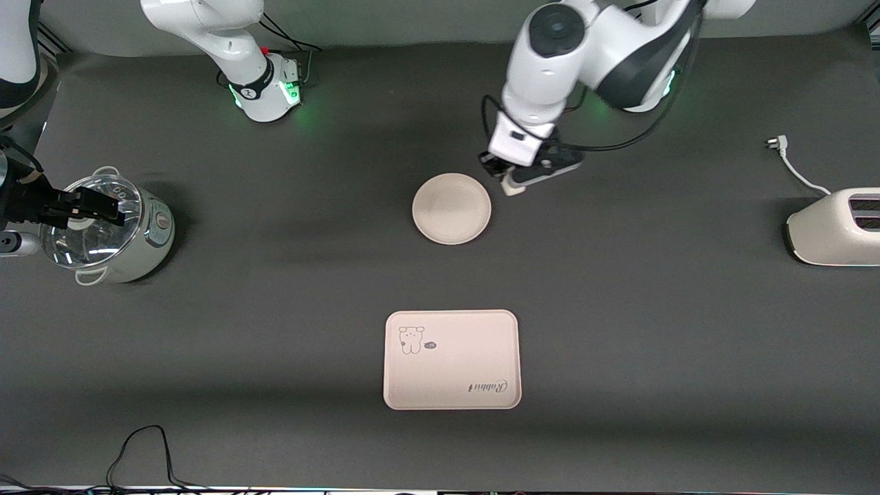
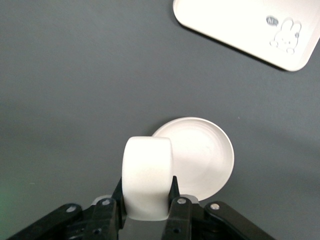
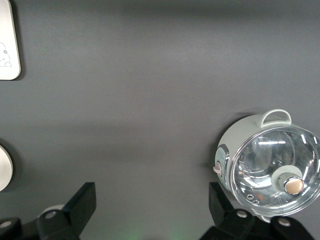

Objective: Place bun in plate and plate on tray
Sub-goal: 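Carry the bun with the left gripper over the white plate, then release the bun onto the plate and withdraw the left gripper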

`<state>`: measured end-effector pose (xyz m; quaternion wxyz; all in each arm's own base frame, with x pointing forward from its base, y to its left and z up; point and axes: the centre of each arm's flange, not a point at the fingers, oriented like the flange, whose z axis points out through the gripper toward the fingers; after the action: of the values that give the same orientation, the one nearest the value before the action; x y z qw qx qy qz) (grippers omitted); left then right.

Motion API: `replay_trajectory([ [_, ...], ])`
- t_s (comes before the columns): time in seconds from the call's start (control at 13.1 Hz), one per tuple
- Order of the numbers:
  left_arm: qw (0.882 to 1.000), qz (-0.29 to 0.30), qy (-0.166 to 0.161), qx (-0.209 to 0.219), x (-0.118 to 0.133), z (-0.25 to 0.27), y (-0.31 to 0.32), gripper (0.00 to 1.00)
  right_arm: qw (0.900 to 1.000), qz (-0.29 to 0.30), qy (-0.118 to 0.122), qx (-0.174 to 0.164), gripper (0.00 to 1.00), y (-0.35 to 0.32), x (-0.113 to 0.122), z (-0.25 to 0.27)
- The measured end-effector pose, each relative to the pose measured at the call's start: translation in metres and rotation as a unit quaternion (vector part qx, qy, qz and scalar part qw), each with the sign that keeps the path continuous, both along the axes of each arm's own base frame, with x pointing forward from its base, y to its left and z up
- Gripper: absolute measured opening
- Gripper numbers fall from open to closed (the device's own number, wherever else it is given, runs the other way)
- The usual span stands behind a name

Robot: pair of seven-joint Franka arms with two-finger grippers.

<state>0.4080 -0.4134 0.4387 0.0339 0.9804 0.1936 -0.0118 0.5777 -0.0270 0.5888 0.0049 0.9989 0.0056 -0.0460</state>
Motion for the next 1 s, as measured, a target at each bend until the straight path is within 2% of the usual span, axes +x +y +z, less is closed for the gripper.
replay_trajectory([
  [0.38, 0.999, 0.006, -0.028, 0.02, -0.043, -0.144, -0.084, 0.36, 1.0, 0.0, 0.001, 0.0, 1.0, 0.0, 0.0, -0.001],
  [0.54, 0.999, 0.007, -0.025, 0.019, -0.05, -0.197, -0.093, 0.36, 1.0, 0.0, 0.001, 0.0, 1.0, 0.0, 0.0, -0.001],
  [0.69, 1.0, 0.002, -0.019, 0.013, -0.051, -0.224, -0.095, 0.36, 1.0, 0.0, 0.001, 0.0, 1.0, 0.0, 0.0, -0.001],
  [1.0, 1.0, -0.003, -0.022, 0.014, -0.048, -0.234, -0.093, 0.39, 1.0, 0.0, 0.001, 0.0, 1.0, 0.0, 0.0, -0.001],
])
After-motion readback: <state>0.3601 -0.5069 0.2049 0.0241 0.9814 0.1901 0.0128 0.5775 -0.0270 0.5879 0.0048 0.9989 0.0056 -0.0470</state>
